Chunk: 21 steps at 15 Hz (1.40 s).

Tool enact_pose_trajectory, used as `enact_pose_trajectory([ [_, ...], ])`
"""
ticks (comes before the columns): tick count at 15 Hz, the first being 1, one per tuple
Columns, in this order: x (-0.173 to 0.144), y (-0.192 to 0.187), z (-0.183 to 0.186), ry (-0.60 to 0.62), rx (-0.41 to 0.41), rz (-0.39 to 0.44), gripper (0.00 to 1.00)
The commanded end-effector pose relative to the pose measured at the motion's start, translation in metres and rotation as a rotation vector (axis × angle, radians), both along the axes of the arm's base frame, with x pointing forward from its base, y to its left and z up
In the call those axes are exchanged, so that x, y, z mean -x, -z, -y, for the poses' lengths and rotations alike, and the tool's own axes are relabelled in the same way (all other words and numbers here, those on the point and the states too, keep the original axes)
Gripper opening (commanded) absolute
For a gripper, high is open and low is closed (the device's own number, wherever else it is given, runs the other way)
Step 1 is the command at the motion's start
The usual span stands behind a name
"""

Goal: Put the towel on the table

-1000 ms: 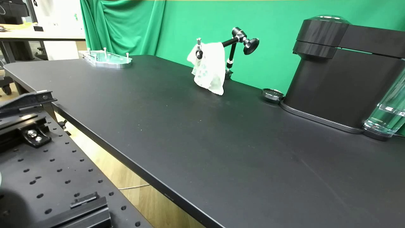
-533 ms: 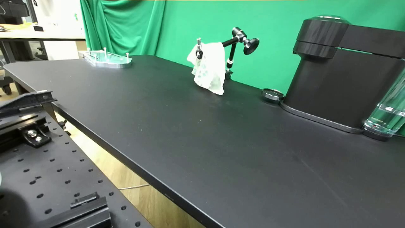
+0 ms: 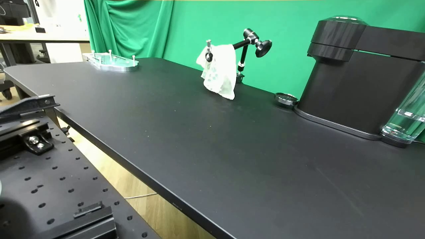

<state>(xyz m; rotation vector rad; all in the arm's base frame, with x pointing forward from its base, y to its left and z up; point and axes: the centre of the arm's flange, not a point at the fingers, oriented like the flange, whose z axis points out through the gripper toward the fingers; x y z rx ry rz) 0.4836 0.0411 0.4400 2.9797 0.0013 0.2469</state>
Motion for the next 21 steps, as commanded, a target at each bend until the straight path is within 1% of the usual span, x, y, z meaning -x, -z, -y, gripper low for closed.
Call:
enact_pose_trajectory([
  [1,-0.052,0.009,-0.010,-0.082,-0.016,-0.017,1.00],
  [5,-0.082,0.028,-0.032,-0.142,-0.035,-0.035,1.00],
  [8,-0.097,0.041,-0.047,-0.154,-0.059,-0.041,1.00],
  [11,-0.110,0.054,-0.060,-0.106,-0.079,-0.040,1.00],
  [14,-0.118,0.066,-0.063,-0.071,-0.083,-0.055,1.00],
  [21,-0.126,0.093,-0.072,0.021,-0.100,-0.099,1.00],
])
